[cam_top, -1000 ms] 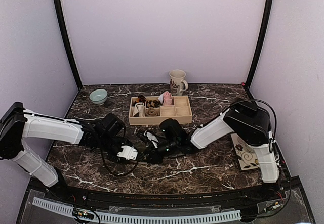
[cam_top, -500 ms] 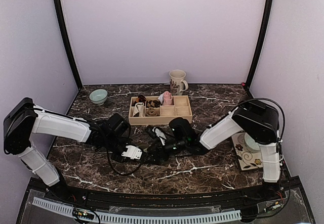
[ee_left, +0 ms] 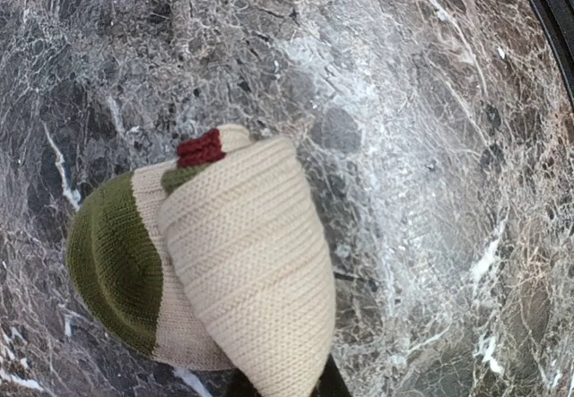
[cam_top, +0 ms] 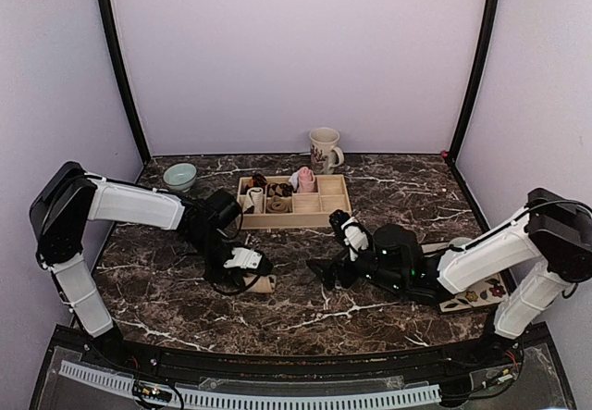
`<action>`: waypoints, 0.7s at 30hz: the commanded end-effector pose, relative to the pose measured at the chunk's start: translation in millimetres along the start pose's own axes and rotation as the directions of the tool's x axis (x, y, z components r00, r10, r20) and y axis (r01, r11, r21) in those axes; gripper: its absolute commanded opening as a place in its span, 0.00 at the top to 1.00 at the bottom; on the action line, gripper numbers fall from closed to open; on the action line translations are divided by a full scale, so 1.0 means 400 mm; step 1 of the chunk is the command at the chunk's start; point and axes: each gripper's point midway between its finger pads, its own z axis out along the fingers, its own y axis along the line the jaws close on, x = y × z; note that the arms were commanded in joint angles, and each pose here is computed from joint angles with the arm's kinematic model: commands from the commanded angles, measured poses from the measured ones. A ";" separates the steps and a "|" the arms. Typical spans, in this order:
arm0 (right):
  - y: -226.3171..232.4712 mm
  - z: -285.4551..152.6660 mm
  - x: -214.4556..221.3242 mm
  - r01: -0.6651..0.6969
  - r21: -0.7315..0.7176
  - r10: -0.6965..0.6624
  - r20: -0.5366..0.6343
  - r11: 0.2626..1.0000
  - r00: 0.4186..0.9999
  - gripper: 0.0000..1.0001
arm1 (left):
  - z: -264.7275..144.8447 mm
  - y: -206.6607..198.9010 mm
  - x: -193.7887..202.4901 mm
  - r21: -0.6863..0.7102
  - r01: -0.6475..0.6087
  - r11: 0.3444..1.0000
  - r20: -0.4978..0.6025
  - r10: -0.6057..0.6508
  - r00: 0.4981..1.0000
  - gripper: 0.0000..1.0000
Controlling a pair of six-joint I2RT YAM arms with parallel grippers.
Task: Roll the socks
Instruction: Roll the sock at the center of the board.
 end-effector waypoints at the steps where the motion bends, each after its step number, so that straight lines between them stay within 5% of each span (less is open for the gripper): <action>1: -0.029 -0.083 -0.087 0.053 0.178 -0.078 0.136 0.983 0.988 0.01 | 0.036 -0.077 0.050 0.200 0.093 0.975 -0.075 -0.079 0.994 1.00; 5: -0.110 -0.160 -0.103 -0.196 0.294 0.111 0.283 0.936 0.953 0.01 | 0.051 -0.082 0.070 0.262 0.117 0.958 -0.120 -0.088 0.989 1.00; 13: -0.176 -0.212 -0.112 -0.214 0.408 0.090 0.303 0.888 0.949 0.01 | 0.068 -0.071 0.089 0.324 0.139 0.936 -0.191 -0.079 0.978 1.00; 16: -0.073 -0.161 -0.073 -0.064 0.214 0.017 0.215 0.975 0.976 0.01 | 0.073 -0.078 0.092 0.357 0.151 0.922 -0.201 -0.082 0.976 1.00; 21: 0.050 -0.128 -0.094 0.253 0.232 -0.289 0.134 0.939 0.948 0.01 | 0.078 -0.104 0.099 0.442 0.205 0.874 -0.241 -0.104 0.965 1.00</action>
